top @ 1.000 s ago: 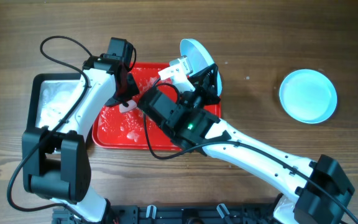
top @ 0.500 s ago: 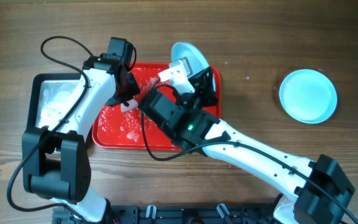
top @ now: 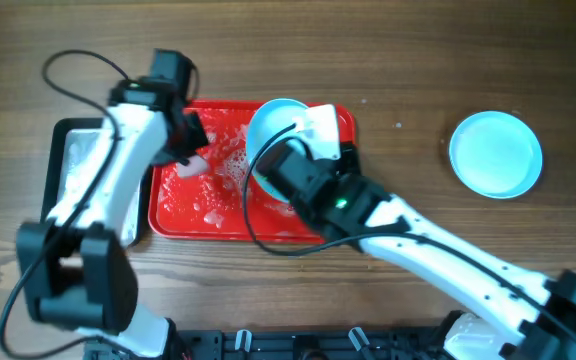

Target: Clean dirty plates on tray and stack at the side

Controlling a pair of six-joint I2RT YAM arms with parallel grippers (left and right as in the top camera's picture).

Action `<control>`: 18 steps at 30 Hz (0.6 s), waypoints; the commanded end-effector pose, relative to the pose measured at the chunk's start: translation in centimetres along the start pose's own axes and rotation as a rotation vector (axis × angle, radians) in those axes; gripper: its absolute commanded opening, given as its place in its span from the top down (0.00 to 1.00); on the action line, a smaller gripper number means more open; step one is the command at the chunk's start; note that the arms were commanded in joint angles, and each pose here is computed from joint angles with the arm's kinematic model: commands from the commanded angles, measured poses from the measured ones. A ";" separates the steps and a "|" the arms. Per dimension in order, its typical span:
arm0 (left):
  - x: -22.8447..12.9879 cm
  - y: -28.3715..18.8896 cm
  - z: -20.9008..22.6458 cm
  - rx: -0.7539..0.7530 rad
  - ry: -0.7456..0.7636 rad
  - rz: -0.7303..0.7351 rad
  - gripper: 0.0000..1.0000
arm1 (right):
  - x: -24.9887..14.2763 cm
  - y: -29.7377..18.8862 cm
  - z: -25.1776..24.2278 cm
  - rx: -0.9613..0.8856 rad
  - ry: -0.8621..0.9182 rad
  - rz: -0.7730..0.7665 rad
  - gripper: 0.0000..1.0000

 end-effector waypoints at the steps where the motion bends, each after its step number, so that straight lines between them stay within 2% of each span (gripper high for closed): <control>1: 2.8 -3.5 3.2 -0.032 0.003 -0.085 0.96 | 0.7 -1.3 -0.7 0.219 0.141 0.029 0.96; 6: 5.3 -2.7 7.4 0.005 -0.023 -0.096 0.96 | 0.7 -1.4 -5.6 0.251 0.278 0.057 0.96; 11: 6.2 -1.6 10.6 0.147 -0.046 -0.106 0.96 | -0.6 0.2 -10.1 0.270 0.389 0.129 0.96; 14: 6.2 -1.1 11.3 0.174 -0.056 -0.101 0.96 | -1.5 1.4 -13.1 0.268 0.477 0.162 0.96; 18: 5.5 0.5 13.6 0.242 -0.180 -0.081 0.96 | -2.8 2.8 -17.8 0.228 0.621 0.173 0.96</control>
Point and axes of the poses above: each gripper's point midway between its finger pads, its own y axis out along the fingers, its own z axis along the line the jaws close on, x = y × z, the point moved 2 cm from there along -y, back along the fingers, and after that the axes turned 11 degrees about -y, right-handed, at the moved point
